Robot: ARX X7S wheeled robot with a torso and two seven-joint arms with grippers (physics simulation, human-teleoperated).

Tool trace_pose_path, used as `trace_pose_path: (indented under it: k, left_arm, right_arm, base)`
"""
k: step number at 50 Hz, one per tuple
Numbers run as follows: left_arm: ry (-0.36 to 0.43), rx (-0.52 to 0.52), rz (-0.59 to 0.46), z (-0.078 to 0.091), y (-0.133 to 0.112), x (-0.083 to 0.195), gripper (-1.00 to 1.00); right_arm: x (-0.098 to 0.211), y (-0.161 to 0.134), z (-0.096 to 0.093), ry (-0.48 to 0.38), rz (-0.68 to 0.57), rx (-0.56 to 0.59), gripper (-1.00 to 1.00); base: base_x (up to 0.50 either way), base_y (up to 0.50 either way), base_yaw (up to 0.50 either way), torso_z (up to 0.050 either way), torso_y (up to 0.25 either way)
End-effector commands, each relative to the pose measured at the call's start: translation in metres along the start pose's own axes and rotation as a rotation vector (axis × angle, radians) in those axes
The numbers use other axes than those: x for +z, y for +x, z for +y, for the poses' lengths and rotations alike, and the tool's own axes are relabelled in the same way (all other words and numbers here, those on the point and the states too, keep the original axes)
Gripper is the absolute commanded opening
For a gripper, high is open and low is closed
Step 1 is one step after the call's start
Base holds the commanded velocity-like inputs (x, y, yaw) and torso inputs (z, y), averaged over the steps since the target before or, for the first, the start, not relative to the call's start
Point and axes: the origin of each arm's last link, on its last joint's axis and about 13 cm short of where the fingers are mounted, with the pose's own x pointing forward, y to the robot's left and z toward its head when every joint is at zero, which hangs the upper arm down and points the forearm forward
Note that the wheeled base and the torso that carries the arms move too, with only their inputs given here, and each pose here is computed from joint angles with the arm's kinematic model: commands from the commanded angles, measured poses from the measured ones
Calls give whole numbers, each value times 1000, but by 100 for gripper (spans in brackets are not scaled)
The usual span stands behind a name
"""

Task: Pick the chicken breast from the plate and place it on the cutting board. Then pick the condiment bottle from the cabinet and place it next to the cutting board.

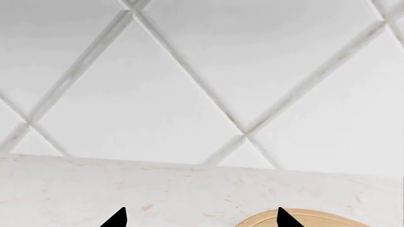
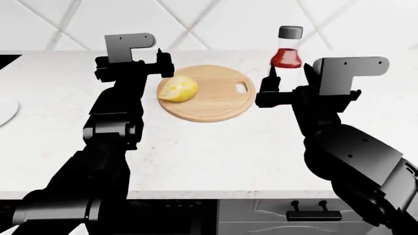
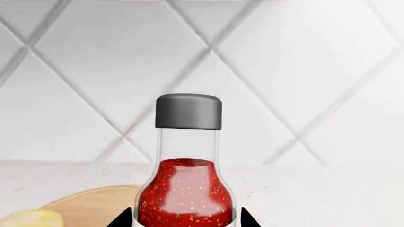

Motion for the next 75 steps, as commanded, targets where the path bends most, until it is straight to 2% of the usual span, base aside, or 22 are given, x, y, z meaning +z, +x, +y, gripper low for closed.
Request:
trace_pose_path:
  k: [1,42,75]
  left_arm:
    - [-1,-2,0,0,0,0,100]
    - [1,-3,0,0,0,0,100]
    - [3,-4,0,0,0,0,100]
  right_arm:
    - [-10,2,-1,-18,-13,-1,-100]
    - [-40,6,2,19,-14,13,-100]
    - [-63,9,8,12,13,34,-100]
  base:
    - [0,0,0,0,0]
    - [0,0,0,0,0]
    - [0,0,0,0,0]
